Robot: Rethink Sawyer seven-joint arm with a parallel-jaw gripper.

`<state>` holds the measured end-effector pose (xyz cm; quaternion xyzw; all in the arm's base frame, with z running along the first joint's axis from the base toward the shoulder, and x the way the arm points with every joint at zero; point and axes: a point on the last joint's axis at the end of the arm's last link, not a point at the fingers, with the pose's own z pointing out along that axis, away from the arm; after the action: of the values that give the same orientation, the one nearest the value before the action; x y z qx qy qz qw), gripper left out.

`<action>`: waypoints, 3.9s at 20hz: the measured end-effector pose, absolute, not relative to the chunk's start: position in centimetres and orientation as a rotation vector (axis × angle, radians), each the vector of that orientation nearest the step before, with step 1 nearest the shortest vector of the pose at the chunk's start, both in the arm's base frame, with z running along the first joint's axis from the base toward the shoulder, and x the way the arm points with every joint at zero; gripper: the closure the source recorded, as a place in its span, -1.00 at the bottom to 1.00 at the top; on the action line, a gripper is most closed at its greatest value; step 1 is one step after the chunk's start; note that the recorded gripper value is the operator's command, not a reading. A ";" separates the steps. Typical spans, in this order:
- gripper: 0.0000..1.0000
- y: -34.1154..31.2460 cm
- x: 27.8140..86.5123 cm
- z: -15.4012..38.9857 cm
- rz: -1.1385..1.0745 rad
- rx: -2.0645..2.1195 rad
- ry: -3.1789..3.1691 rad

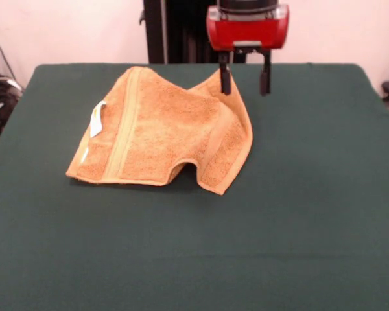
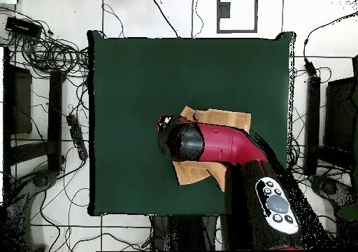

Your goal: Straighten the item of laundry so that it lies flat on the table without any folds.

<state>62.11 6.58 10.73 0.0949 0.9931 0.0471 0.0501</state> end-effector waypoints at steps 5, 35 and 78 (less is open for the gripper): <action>-1.00 9.2 61.1 8.5 0.192 0.301 3.045; -1.00 9.0 54.9 11.4 0.160 0.348 2.985; -1.00 5.5 47.0 2.1 0.211 0.465 3.004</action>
<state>47.04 5.47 2.14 0.1525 0.9847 0.0693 0.0473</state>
